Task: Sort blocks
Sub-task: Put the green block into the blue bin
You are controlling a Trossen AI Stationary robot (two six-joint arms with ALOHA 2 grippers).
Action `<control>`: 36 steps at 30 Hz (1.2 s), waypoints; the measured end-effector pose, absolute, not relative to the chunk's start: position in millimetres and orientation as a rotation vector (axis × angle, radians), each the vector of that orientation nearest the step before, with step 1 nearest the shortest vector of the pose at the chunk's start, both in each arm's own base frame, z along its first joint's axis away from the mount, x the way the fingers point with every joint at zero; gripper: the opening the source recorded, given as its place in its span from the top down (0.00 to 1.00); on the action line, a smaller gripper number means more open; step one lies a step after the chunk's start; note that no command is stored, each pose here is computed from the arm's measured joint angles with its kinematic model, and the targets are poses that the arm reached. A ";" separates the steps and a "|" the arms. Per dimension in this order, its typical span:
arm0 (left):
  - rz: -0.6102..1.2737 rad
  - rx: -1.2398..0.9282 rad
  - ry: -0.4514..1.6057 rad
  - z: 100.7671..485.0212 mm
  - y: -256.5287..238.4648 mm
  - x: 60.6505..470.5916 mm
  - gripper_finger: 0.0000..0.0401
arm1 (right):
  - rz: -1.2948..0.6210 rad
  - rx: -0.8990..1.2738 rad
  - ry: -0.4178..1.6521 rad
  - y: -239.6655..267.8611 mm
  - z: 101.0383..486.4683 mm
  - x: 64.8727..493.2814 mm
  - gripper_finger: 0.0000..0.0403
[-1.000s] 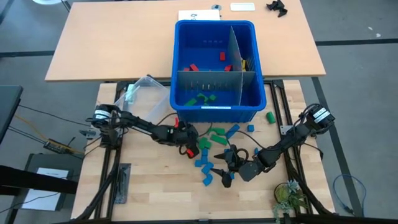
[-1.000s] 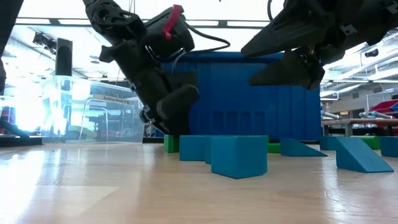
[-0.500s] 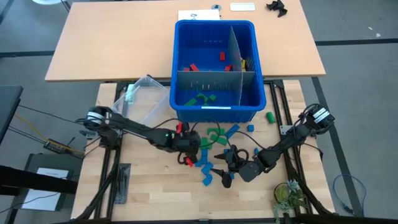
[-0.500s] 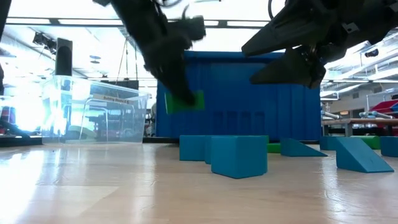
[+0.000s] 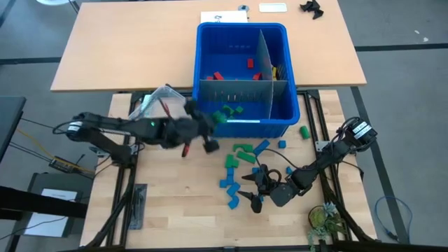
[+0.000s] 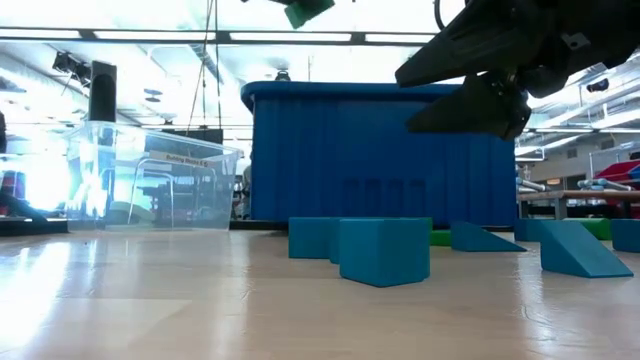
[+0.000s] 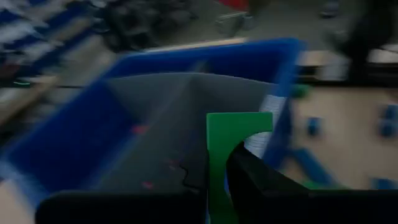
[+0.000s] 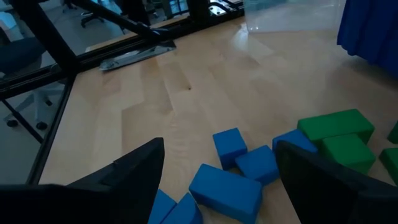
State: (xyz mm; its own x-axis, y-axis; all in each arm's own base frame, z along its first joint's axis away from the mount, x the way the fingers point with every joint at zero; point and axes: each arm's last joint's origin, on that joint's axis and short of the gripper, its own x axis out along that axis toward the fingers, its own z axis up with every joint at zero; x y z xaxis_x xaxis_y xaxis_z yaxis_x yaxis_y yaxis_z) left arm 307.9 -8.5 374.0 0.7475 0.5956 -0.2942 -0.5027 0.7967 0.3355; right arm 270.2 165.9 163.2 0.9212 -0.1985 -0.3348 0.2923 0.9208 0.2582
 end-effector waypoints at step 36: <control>0.353 -0.023 0.516 354.9 -92.9 282.4 0.53 | -0.308 -0.137 0.234 177.0 191.3 271.8 0.24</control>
